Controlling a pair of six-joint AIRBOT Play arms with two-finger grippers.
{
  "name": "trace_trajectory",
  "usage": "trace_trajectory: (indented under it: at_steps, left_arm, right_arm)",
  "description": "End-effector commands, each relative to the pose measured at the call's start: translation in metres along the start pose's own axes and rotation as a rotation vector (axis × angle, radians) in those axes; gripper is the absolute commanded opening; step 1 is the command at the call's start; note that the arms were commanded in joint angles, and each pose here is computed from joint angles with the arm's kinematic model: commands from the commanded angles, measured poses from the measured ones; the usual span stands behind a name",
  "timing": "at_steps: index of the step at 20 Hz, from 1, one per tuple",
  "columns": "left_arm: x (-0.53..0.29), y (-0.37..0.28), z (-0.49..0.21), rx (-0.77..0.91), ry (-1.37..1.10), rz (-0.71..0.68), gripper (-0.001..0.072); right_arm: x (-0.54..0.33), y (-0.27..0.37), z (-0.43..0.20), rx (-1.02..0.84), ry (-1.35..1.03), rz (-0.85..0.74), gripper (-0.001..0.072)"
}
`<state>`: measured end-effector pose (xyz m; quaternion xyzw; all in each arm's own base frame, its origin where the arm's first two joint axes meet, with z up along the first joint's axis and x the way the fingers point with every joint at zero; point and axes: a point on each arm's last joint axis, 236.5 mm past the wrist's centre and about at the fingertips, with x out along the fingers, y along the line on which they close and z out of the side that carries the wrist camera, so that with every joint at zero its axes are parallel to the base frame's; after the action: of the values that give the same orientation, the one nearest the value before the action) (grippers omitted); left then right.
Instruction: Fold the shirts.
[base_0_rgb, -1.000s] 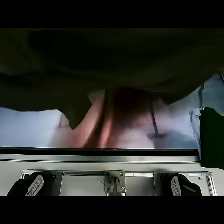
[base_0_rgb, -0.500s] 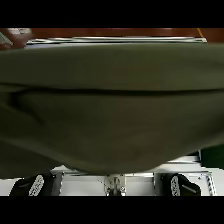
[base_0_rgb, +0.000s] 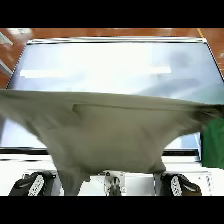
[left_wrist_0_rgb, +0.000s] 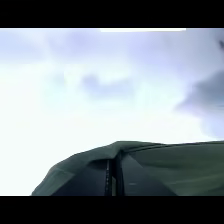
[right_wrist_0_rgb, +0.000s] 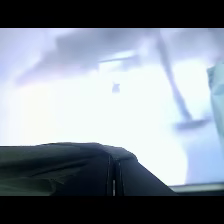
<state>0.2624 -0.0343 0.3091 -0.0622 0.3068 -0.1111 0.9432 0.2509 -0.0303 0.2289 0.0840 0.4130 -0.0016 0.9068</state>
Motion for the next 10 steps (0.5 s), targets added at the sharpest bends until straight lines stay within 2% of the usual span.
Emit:
trace_trajectory:
  at_steps: [1,3,6,10]
  left_arm:
    - [0.108,0.031,-0.018,-0.078,0.056,-0.089,0.0039]
    - [0.173,0.042,-0.025,-0.076,0.104,-0.128,0.0040]
    - [0.258,0.066,-0.038,-0.131,0.149,-0.110,0.0040]
    - [0.328,0.097,-0.038,-0.294,0.076,-0.078,0.0040]
  right_arm:
    - [0.105,-0.001,0.032,0.086,-0.074,0.162,0.0059]
    - [0.165,0.008,0.058,0.002,-0.114,0.164,0.0059]
    - [0.250,0.047,0.086,-0.059,-0.212,0.164,0.0059]
    - [0.315,0.055,0.113,0.109,-0.375,0.122,0.0059]
